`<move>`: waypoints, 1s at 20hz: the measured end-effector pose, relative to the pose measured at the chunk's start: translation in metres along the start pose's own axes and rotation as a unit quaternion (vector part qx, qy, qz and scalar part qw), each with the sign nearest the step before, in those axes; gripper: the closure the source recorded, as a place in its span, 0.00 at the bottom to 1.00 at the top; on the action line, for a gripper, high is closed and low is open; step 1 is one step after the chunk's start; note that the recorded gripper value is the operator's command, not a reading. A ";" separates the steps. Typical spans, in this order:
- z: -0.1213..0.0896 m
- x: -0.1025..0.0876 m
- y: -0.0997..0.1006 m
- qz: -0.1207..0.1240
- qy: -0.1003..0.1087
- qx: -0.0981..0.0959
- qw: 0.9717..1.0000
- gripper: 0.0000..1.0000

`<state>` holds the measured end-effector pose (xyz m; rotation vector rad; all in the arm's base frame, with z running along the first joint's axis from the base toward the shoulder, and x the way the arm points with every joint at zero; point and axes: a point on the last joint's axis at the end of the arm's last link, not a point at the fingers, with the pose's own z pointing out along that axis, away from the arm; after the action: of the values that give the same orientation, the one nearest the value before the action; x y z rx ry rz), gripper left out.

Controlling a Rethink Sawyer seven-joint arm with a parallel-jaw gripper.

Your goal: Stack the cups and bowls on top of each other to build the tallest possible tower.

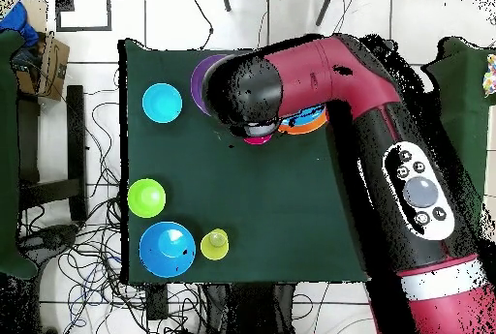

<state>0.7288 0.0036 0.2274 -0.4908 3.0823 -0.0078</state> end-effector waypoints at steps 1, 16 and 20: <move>-0.002 0.000 0.000 0.002 -0.006 -0.005 1.000 0.00; -0.043 -0.031 -0.005 0.128 -0.151 -0.032 0.980 0.00; -0.039 -0.029 0.006 0.184 -0.142 -0.030 0.972 0.00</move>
<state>0.7542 0.0182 0.2674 0.0819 2.8433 0.1483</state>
